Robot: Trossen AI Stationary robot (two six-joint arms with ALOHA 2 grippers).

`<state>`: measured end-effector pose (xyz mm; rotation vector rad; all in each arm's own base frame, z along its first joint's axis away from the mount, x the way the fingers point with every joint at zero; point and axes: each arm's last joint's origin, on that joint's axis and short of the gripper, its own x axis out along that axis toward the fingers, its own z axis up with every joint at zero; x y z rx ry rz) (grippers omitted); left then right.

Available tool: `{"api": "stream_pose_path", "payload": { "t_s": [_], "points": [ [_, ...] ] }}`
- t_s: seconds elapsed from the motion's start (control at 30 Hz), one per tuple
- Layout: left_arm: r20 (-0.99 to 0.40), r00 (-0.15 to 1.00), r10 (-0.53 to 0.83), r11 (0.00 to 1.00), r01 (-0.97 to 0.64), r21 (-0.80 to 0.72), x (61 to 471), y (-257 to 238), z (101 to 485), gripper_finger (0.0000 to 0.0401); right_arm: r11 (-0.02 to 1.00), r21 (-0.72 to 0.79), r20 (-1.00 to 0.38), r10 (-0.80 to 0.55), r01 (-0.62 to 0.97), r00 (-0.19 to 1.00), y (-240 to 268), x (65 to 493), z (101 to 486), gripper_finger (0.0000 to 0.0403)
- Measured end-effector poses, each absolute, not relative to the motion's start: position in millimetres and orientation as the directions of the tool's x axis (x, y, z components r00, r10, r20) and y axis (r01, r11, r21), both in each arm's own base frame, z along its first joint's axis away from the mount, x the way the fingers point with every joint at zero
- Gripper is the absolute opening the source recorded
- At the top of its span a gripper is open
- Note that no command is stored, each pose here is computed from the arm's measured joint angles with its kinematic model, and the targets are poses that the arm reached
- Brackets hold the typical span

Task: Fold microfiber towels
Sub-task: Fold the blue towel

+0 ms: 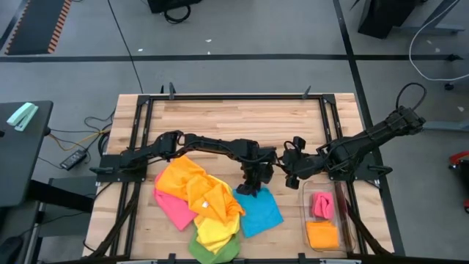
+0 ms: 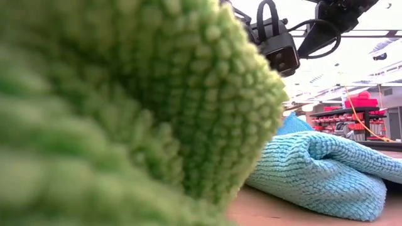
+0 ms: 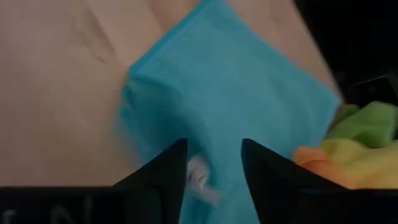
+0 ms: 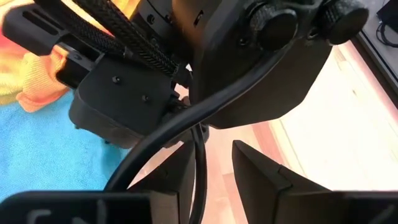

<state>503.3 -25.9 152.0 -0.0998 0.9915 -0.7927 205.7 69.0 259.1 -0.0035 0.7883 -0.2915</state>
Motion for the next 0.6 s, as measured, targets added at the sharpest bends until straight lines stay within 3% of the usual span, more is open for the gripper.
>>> {"api": "stream_pose_path", "payload": {
  "t_s": [0.17, 0.33, 0.47, 0.6],
  "points": [
    [-0.679, 0.361, -0.64, 0.741, 0.525, -0.42, 511.1, -29.3, 154.9, 0.0201, 0.959, -0.107, -0.698, -0.26, 0.262, 0.667, 69.0, 205.7, 259.0, 0.0115],
    [-0.703, 0.443, -0.556, 0.813, 0.464, -0.351, 518.4, -34.9, 155.4, 0.0198, 0.959, -0.102, -0.698, -0.259, 0.266, 0.667, 69.1, 205.7, 259.1, 0.0115],
    [-0.736, 0.462, -0.494, 0.844, 0.459, -0.278, 518.7, -36.4, 154.2, 0.016, 0.958, -0.094, -0.7, -0.257, 0.271, 0.666, 69.2, 205.6, 258.9, 0.0115],
    [-0.749, 0.444, -0.491, 0.84, 0.47, -0.271, 516.6, -36.6, 153.4, 0.0076, 0.958, -0.094, -0.7, -0.257, 0.271, 0.666, 69.2, 205.6, 258.8, 0.0115]
  ]
}}
